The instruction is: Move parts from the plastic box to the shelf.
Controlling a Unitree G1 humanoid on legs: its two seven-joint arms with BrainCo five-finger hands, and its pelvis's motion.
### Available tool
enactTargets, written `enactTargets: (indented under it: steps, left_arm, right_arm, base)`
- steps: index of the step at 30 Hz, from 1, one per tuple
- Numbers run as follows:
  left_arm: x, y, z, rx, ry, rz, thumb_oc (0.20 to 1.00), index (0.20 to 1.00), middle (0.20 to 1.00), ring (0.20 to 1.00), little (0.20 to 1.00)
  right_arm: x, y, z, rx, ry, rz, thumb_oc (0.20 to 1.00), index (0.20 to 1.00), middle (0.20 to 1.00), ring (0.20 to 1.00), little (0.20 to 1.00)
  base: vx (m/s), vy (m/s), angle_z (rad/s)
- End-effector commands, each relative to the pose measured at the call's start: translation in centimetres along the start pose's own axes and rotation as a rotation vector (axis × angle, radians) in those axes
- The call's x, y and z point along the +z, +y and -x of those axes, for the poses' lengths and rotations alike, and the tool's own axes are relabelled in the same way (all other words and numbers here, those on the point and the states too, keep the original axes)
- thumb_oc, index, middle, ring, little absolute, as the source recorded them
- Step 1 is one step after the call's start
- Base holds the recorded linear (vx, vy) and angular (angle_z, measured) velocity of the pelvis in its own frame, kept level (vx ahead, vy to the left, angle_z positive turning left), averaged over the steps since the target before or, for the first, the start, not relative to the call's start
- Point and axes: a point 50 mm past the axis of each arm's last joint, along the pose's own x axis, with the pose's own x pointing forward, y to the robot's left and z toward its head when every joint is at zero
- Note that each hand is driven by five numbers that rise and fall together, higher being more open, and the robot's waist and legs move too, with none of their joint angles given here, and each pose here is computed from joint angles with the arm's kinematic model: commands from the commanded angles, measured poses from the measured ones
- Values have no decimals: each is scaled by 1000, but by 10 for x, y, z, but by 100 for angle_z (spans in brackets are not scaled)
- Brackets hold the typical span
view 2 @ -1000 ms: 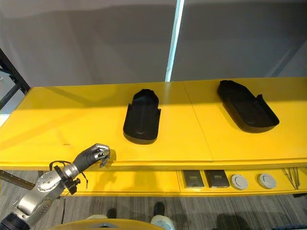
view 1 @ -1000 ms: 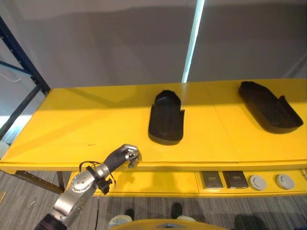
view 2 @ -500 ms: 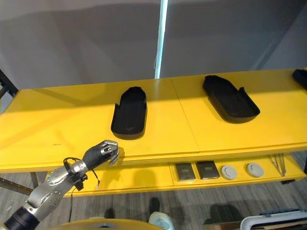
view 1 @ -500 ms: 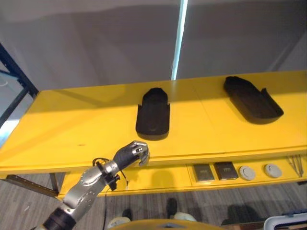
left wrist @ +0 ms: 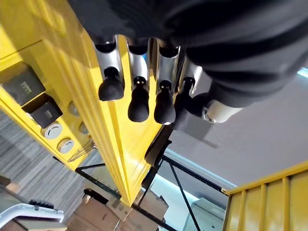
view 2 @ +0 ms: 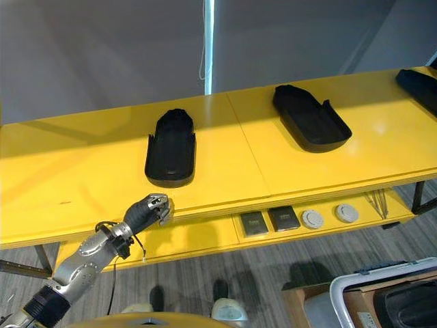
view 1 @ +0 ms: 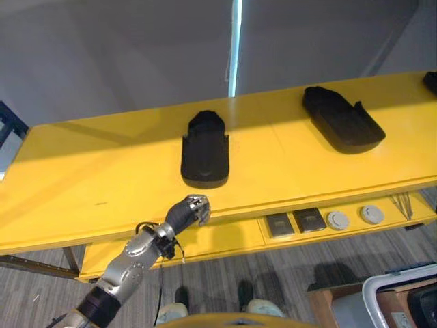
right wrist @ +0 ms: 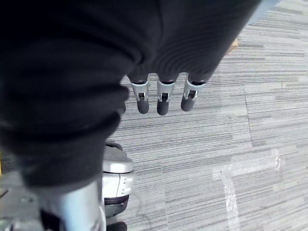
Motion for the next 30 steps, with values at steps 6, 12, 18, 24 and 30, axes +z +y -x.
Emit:
enactTargets:
  steps: [6,12,18,24,30]
  left_arm:
    - [31,5,-8,42,-168,-93,200,200,200,200,200]
    - [39,8,-18,56,-211,-64,200,200,200,200,200]
    - [42,4,-25,36,-229,-51,200,200,200,200,200]
    - [37,0,-32,46,-220,-9,200,200,200,200,200]
    - [36,-1,-44,98,-221,4,200,200,200,200,200]
  right_arm:
    - [19,8,1,13,-50,17,1000,1000,1000,1000,1000]
    - [18,7,1,6,-54,41,1000,1000,1000,1000,1000]
    - [17,6,1,5,-52,57,1000,1000,1000,1000,1000]
    - [16,9,1,8,-44,76,1000,1000,1000,1000,1000]
    - [19,12,1,12,-48,97,1000,1000,1000,1000,1000]
  base:
    - [6,2,1]
    - [5,3,-1]
    - [22,6,-9]
    - [14,2,-2]
    - [0,0,0]
